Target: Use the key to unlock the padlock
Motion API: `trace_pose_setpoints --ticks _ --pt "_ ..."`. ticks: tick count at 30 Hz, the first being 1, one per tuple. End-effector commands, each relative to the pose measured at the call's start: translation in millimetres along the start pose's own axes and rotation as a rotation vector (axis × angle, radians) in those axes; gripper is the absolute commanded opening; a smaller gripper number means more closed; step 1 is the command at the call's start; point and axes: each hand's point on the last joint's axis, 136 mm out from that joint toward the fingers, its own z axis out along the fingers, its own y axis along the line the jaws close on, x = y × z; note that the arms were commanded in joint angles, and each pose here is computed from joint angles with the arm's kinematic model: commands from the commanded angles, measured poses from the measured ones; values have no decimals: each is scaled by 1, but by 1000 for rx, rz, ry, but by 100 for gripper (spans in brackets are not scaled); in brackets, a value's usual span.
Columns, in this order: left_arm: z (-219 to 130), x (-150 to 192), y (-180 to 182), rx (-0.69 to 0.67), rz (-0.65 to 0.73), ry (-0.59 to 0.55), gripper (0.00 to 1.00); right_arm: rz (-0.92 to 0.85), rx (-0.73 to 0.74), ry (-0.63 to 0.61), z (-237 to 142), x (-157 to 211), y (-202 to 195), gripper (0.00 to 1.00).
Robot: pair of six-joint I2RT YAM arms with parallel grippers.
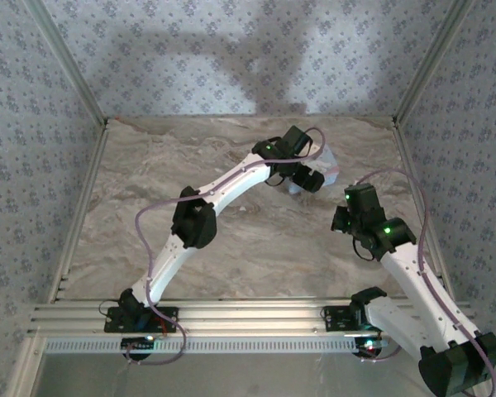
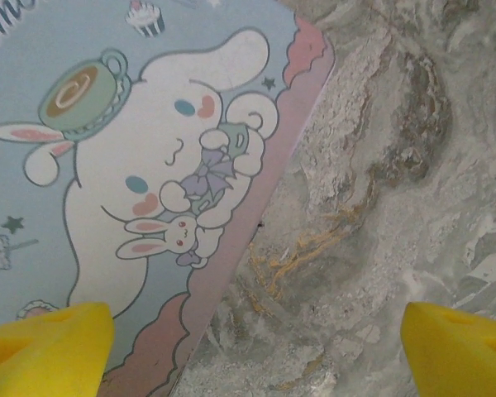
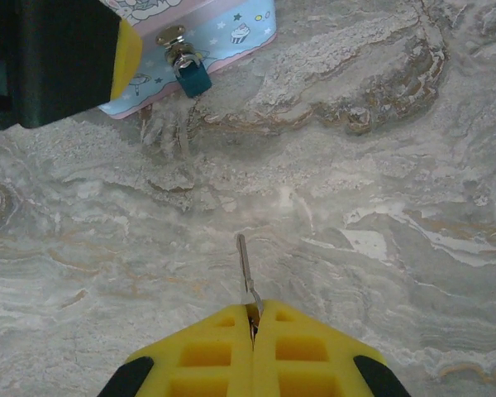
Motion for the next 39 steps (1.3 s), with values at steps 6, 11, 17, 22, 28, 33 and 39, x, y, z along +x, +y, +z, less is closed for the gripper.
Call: trace_pose_setpoints --ticks 6,11,17,22,28,33,39 --pt "14 39 -3 1 43 142 86 19 12 31 0 9 -7 1" --pt "7 57 4 -36 62 193 84 24 10 34 1 9 -7 1" --pt "-18 78 13 -95 83 179 84 28 -34 40 7 10 0 1" --pt "-44 113 21 -139 64 207 84 35 -65 51 14 10 8 1" --pt "-67 148 35 -209 11 192 85 40 -75 59 21 7 12 1" --pt "-80 169 58 -232 -93 194 86 42 -94 52 25 5 17 1" --pt "-88 165 89 -263 -152 179 86 38 -208 38 29 0 39 1"
